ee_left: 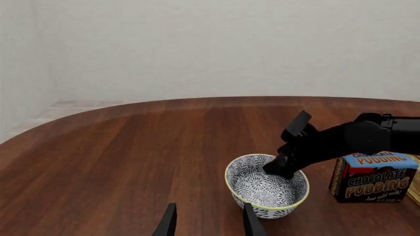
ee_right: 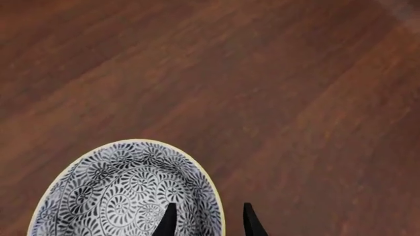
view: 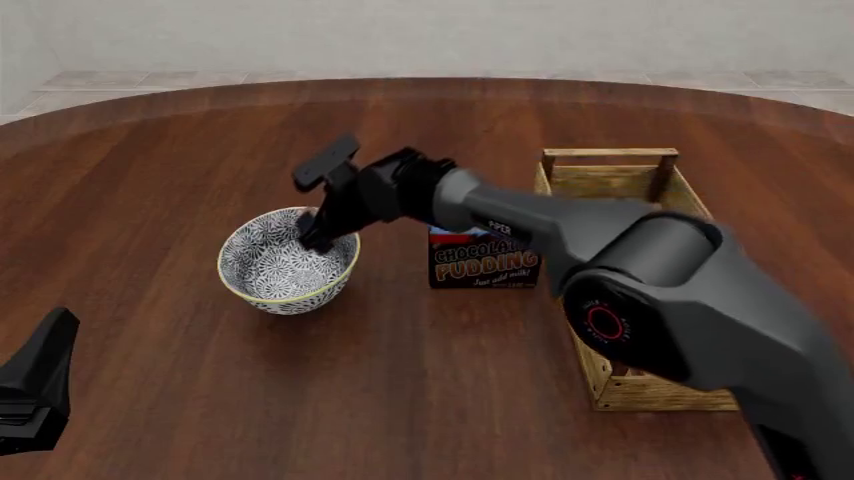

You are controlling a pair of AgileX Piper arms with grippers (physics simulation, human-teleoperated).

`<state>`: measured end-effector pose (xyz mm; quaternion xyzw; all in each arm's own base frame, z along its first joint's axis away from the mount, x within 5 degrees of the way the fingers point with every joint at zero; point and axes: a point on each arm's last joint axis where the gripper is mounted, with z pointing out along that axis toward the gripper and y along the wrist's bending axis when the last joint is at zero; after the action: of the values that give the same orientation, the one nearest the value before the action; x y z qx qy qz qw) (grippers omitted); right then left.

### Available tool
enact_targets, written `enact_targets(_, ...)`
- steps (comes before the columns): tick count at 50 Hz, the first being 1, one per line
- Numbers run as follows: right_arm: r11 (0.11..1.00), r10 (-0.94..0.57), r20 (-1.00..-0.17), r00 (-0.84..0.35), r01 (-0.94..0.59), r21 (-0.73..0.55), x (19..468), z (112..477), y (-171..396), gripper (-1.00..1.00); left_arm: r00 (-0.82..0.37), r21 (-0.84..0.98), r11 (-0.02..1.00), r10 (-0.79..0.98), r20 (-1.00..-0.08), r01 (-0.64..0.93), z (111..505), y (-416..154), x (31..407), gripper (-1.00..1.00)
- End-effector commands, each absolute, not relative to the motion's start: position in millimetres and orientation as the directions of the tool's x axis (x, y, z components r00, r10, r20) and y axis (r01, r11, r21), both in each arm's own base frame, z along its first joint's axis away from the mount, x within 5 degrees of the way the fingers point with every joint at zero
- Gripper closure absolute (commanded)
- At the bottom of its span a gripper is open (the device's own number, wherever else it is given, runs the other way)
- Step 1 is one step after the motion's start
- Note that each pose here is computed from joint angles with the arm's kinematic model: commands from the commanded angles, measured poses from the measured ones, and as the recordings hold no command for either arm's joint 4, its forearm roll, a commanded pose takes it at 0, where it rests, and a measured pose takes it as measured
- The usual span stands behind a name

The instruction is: Pick up the bowl on the left and put it in the tray.

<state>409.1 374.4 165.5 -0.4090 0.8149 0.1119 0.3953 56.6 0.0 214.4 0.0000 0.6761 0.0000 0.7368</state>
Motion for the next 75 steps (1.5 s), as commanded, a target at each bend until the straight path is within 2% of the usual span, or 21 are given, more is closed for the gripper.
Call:
enact_targets(1,0.629,-0.592,-0.722,-0.358,-0.766,-0.136,406,153,383,-1.0,0.086,0.0,1.0,0.0,-0.996,0.0,214,0,57,-1.0)
enact_targets(8,0.624,-0.596,-0.716,-0.364,-0.771,-0.126,401,142,389,-1.0,0.086,0.0,1.0,0.0,-0.996,0.0,214,0,57,-1.0)
enact_targets(26,0.608,-0.587,-0.724,-0.361,-0.788,-0.101,375,143,402,-1.0,0.086,0.0,1.0,0.0,-0.996,0.0,214,0,57,-1.0)
enact_targets(27,0.608,-0.581,-0.732,-0.355,-0.788,-0.101,373,145,401,1.0,0.086,0.0,1.0,0.0,-0.996,0.0,214,0,57,-1.0)
enact_targets(42,0.587,-0.588,-0.737,-0.334,-0.802,-0.106,359,155,403,1.0,0.086,0.0,1.0,0.0,-0.996,0.0,214,0,57,-1.0)
enact_targets(56,0.562,-0.539,-0.801,-0.262,-0.82,-0.11,322,216,397,1.0,0.086,0.0,1.0,0.0,-0.996,0.0,214,0,57,-1.0)
enact_targets(75,0.538,-0.512,-0.837,-0.191,-0.831,-0.139,298,252,382,1.0,0.086,0.0,1.0,0.0,-0.996,0.0,214,0,57,-1.0)
